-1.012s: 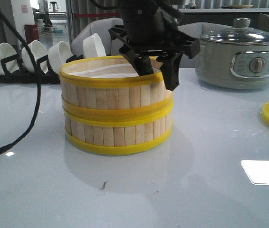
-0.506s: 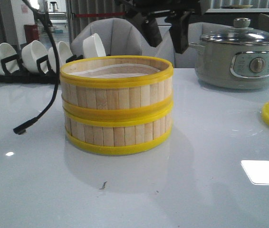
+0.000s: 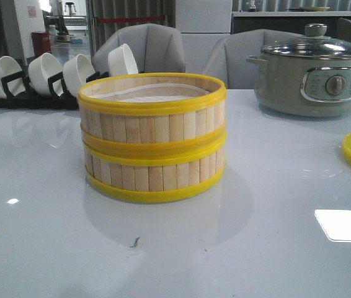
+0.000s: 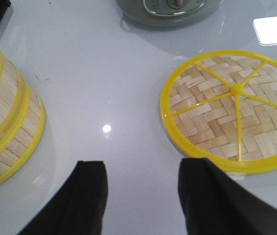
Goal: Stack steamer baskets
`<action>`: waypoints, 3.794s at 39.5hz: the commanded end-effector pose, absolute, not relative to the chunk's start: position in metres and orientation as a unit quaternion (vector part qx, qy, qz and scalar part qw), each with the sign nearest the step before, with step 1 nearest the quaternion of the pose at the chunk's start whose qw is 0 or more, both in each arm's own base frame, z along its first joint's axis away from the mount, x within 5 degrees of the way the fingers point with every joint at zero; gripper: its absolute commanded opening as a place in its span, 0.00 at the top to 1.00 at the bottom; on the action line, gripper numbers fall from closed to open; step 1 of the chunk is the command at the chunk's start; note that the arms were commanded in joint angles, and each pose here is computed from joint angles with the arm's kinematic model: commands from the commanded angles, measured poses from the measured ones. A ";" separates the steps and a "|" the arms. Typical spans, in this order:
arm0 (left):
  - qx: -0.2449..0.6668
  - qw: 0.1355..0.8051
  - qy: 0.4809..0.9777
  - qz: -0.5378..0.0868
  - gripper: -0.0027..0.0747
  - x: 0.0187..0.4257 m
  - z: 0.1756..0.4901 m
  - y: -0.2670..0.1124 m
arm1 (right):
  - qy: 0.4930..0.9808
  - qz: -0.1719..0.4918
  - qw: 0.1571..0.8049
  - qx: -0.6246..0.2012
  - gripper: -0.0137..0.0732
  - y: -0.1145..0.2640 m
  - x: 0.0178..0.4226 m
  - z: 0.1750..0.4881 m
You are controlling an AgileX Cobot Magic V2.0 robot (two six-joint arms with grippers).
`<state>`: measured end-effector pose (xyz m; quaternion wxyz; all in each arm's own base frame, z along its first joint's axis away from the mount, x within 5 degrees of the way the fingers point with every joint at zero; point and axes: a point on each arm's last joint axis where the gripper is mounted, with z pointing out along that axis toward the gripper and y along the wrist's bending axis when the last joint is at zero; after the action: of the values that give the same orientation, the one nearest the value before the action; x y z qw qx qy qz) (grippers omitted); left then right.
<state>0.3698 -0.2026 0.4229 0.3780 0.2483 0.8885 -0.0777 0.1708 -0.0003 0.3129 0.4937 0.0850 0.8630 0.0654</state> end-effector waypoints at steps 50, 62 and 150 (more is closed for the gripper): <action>0.093 0.558 0.820 -0.089 0.85 0.116 0.367 -0.033 | 0.838 0.066 0.535 0.084 0.33 -0.001 0.174 0.330; 0.094 0.579 0.804 -0.095 0.85 0.114 0.332 -0.033 | 0.839 0.066 0.533 0.084 0.33 -0.001 0.173 0.329; 0.095 0.575 0.807 -0.093 0.86 0.115 0.324 -0.033 | 0.909 0.017 0.404 0.097 0.43 -0.024 0.235 0.305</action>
<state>0.1126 -0.0325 0.3074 0.5295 0.1028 0.8381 -0.0815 0.2148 -0.0137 0.2878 0.3644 0.0940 0.9259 0.0321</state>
